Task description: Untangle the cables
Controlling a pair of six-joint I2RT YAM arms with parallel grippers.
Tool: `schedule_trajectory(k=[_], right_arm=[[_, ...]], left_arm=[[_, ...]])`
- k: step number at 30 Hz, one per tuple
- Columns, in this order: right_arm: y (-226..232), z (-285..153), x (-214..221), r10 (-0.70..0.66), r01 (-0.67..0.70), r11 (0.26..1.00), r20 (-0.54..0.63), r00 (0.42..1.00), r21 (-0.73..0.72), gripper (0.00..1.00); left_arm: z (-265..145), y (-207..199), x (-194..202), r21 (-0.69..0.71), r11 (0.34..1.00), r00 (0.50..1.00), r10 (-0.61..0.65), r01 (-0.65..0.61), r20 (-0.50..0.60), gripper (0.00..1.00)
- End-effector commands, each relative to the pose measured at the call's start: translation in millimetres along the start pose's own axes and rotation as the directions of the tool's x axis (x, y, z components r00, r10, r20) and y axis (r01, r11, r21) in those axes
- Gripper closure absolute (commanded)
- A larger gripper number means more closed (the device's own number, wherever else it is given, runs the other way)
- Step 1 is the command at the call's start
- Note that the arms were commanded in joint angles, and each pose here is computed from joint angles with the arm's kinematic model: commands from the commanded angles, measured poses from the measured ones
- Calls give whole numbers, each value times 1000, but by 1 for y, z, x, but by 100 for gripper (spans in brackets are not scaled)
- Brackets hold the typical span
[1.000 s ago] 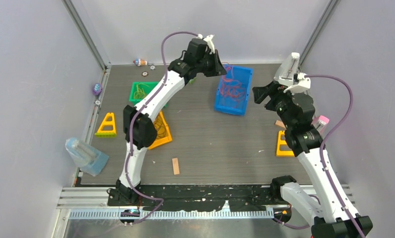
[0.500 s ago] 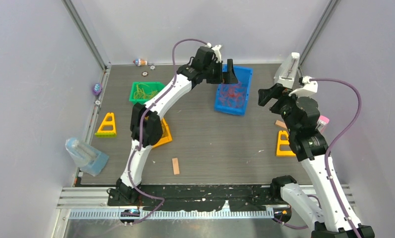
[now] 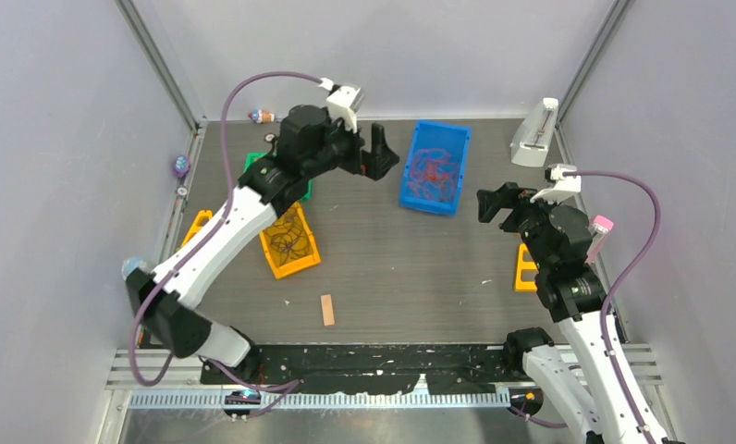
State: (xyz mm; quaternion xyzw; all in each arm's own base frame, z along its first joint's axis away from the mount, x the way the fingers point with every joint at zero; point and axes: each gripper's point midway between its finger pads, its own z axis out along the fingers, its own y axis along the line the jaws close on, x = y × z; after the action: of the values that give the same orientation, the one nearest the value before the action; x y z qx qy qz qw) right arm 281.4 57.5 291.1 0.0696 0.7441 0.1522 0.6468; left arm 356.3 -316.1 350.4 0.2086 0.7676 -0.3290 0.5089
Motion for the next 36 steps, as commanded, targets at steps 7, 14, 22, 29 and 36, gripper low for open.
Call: schedule_trajectory(k=[7, 14, 22, 29, 36], right_arm=[[-27, -7, 30, -45, 42, 997, 53, 998, 66, 5], [-35, 1, 59, -95, 92, 995, 50, 994, 49, 5], [-69, 23, 84, -135, 113, 979, 120, 984, 168, 5], [-104, 30, 86, -249, 189, 924, 150, 957, 332, 5], [-100, 43, 104, -345, 301, 920, 152, 926, 252, 5]], left_arm=[[-75, 82, 67, -295, 955, 992, 55, -21, 109, 1], [-136, 148, 143, -515, 857, 991, 52, 19, 123, 1], [-180, 191, 189, -717, 697, 974, 173, -15, 147, 0], [-195, 207, 185, -783, 621, 931, 302, -30, 204, 1], [-192, 241, 194, -843, 535, 922, 348, -46, 170, 0]])
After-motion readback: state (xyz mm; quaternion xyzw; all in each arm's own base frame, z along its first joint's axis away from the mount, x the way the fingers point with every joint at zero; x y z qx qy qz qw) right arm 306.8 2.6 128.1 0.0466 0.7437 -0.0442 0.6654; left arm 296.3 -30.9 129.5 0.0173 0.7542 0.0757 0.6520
